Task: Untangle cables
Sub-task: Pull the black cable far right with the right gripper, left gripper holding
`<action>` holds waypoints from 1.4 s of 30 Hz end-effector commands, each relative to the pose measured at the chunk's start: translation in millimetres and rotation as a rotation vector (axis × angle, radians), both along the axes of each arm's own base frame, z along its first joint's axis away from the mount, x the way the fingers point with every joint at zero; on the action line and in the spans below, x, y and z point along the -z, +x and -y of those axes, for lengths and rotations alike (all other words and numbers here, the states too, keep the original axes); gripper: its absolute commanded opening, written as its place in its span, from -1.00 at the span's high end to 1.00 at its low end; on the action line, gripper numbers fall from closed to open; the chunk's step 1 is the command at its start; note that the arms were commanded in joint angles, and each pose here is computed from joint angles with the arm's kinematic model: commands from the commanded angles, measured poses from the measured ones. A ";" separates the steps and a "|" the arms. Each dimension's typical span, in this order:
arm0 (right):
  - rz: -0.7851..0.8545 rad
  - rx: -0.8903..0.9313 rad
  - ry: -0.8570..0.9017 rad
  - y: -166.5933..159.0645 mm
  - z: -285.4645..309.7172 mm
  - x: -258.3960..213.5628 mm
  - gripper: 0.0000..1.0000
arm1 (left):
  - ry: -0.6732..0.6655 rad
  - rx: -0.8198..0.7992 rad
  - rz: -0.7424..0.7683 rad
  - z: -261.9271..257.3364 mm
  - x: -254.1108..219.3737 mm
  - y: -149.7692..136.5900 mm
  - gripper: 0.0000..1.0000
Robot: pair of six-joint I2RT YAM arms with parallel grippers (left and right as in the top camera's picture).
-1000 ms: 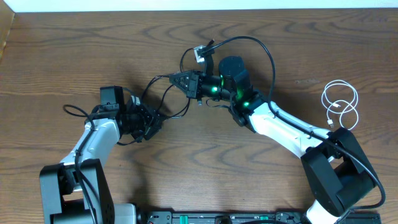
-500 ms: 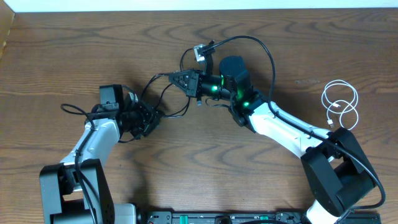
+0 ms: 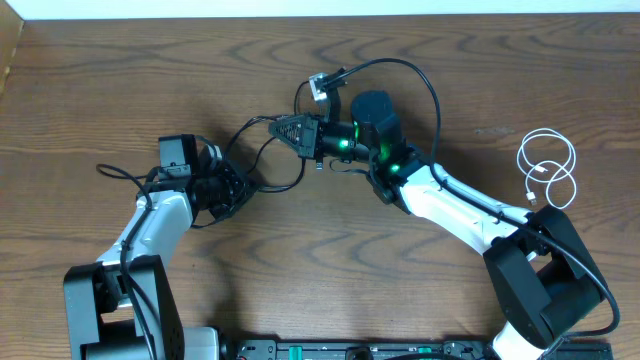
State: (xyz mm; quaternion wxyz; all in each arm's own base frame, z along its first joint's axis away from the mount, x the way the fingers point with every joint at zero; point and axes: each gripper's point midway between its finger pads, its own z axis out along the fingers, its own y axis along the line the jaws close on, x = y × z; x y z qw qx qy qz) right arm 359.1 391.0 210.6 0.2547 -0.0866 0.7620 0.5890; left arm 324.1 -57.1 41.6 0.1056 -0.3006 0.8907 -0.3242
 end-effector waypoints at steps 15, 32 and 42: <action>0.014 0.038 -0.094 49.1 94.3 19.5 0.98 | 0.138 -0.062 -0.048 -68.5 19.3 -21.8 0.85; 0.033 0.187 -0.128 72.3 170.4 -6.0 0.98 | 0.085 -0.562 -0.298 -157.5 44.8 -79.8 0.85; 0.372 0.366 -0.100 63.1 231.9 -127.5 0.98 | 0.084 -0.627 -0.334 -162.7 51.9 -89.5 0.85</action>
